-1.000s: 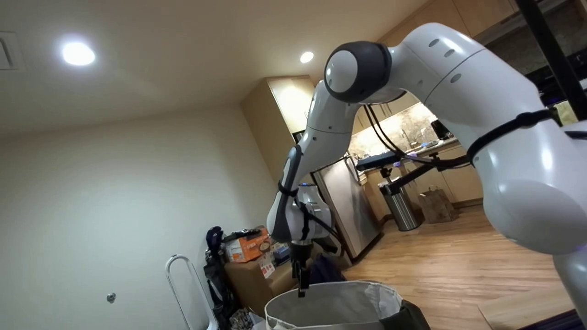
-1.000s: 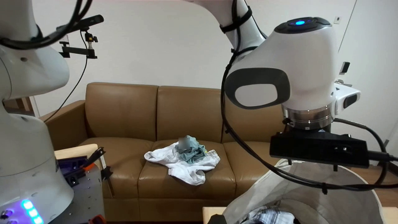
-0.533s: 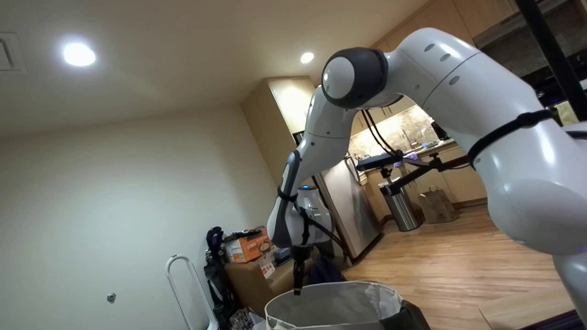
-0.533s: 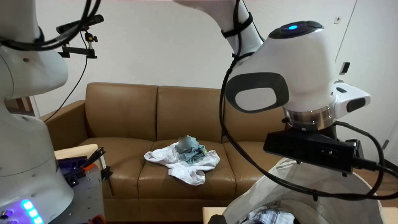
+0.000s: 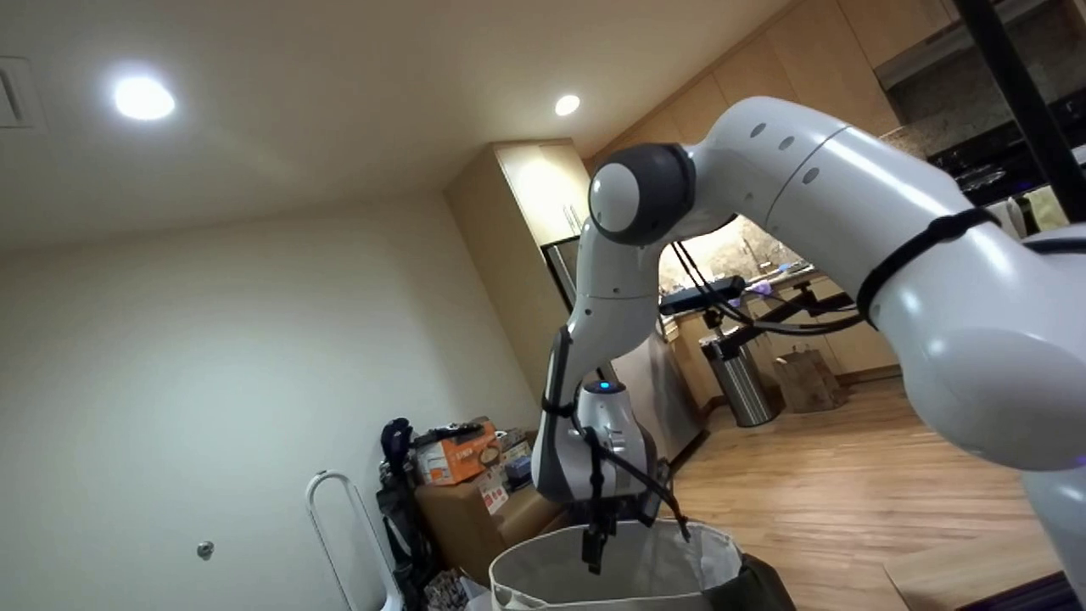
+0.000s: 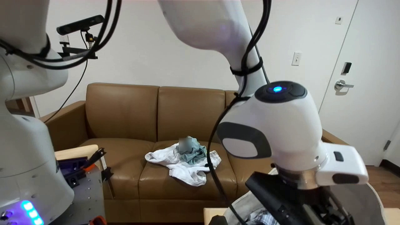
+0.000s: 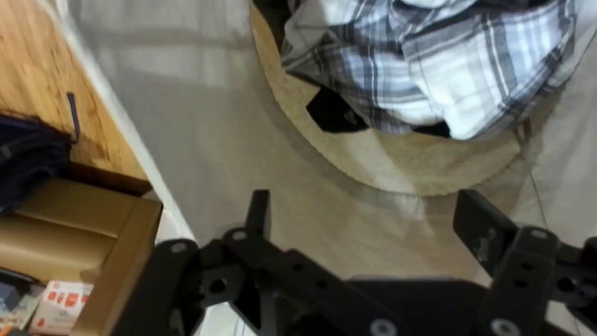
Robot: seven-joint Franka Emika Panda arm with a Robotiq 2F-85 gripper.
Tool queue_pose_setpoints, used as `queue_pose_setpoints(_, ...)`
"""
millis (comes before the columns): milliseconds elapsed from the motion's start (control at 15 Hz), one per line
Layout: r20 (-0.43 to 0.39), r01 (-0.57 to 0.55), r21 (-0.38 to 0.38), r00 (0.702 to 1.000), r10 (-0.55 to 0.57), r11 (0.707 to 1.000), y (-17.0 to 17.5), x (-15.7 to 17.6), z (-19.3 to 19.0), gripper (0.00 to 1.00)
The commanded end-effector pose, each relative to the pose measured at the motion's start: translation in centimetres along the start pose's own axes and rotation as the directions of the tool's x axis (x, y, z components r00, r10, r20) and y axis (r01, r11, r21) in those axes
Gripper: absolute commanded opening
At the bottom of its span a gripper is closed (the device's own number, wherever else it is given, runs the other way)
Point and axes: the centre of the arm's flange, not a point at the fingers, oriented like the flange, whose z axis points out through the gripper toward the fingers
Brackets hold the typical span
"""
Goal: Take the clothes out of the basket and put them on the couch
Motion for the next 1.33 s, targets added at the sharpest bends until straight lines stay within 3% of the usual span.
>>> queue_pose_setpoints(0,0.1,-0.138,0.077,0.986,0.13,0.987,-0.4,-3.2,3.3,1.0)
queue_pose_setpoints(133,0.142,-0.137,0.164,0.983,0.114,0.977,-1.2,-4.6,4.8,1.0)
queue_pose_setpoints(200,0.14,-0.133,0.172,0.984,0.11,0.976,-1.6,-4.9,5.2,1.0)
queue_pose_setpoints(333,0.077,-0.148,0.083,0.987,0.142,0.986,-1.9,-4.5,3.4,1.0)
queue_pose_setpoints(400,0.038,-0.135,-0.007,0.99,0.135,0.991,-1.7,-4.7,1.6,1.0)
queue_pose_setpoints(600,-0.12,-0.118,-0.103,0.987,0.106,0.988,-1.6,-4.4,-0.4,1.0)
queue_pose_setpoints(733,-0.157,-0.054,-0.036,0.986,0.047,0.998,-2.1,-3.1,1.6,1.0)
queue_pose_setpoints(867,-0.112,-0.036,0.085,0.993,0.045,0.996,-1.7,-2.1,4.0,1.0)
queue_pose_setpoints(1067,-0.005,-0.11,0.222,0.994,0.114,0.969,0.1,-3.3,7.3,1.0)
queue_pose_setpoints(1267,0.118,-0.126,0.266,0.988,0.098,0.956,2.4,-5.4,10.1,1.0)
